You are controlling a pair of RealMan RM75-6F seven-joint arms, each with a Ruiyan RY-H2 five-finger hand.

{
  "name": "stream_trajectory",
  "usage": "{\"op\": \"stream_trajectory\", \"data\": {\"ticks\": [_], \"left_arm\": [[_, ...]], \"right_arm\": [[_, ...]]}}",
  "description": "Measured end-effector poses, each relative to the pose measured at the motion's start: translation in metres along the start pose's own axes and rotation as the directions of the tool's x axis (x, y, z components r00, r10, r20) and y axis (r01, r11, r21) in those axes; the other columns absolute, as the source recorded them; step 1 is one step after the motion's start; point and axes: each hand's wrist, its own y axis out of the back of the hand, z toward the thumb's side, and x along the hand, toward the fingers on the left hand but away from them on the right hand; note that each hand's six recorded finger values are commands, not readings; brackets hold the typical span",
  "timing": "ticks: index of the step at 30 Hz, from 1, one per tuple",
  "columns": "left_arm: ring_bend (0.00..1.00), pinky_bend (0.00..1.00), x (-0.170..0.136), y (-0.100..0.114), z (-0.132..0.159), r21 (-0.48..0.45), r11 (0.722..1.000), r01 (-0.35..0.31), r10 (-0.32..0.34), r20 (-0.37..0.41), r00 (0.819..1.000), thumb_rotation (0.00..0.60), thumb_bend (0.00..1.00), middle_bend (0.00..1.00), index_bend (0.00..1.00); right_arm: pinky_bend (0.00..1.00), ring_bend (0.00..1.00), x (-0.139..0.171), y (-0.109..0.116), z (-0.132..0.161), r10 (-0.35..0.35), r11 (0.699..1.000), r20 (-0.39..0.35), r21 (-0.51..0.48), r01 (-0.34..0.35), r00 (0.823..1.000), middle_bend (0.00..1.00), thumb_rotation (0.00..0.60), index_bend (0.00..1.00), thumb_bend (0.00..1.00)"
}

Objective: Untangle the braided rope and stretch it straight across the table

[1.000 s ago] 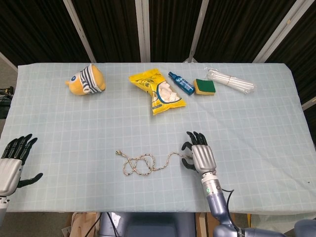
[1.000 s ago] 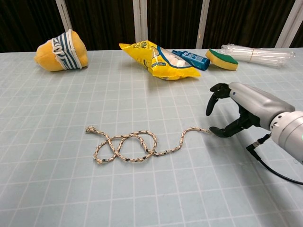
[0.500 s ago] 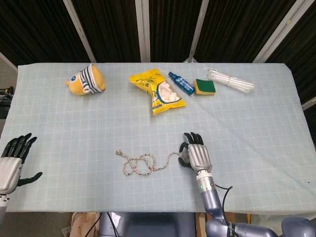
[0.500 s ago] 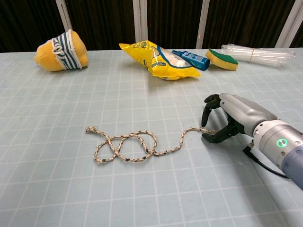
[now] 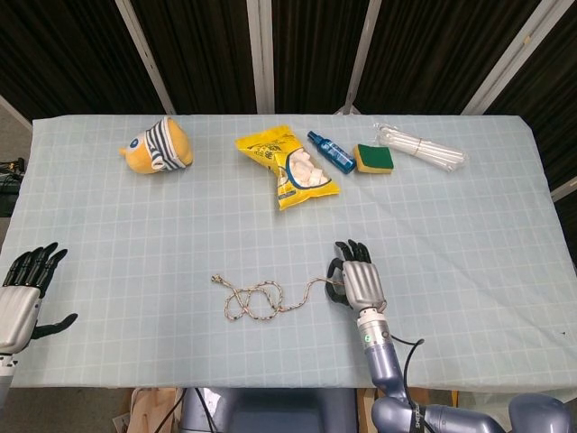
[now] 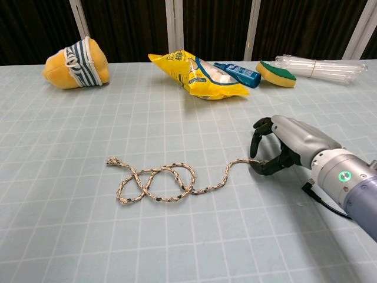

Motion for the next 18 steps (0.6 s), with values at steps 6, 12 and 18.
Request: {"op": "stream_trajectory", "data": {"ticks": [6, 12, 18], "left_arm": [[0.0, 0.0, -0.0002, 0.0, 0.0004, -0.002, 1.0, 0.0, 0.0, 0.0, 1.0, 0.6, 0.04, 0.0, 0.0], [0.0, 0.0, -0.0001, 0.0002, 0.0004, -0.004, 1.0, 0.0, 0.0, -0.001, 1.0, 0.6, 0.04, 0.0, 0.0], [0.0, 0.0, 0.0, 0.0003, 0.0005, -0.006, 1.0, -0.001, 0.001, -0.001, 1.0, 0.6, 0.04, 0.0, 0.0]], "right_arm": [[0.0, 0.0, -0.0006, 0.0001, -0.0015, -0.002, 1.0, 0.007, 0.001, 0.002, 1.0, 0.17, 0.6, 0.57, 0.4], [0.0, 0.0, -0.0011, -0.0004, -0.004, 0.001, 1.0, 0.016, -0.001, -0.001, 1.0, 0.18, 0.6, 0.59, 0.41], [0.0, 0.0, -0.0013, -0.0008, -0.0047, 0.002, 1.0, 0.02, -0.004, -0.002, 1.0, 0.19, 0.6, 0.61, 0.45]]}}
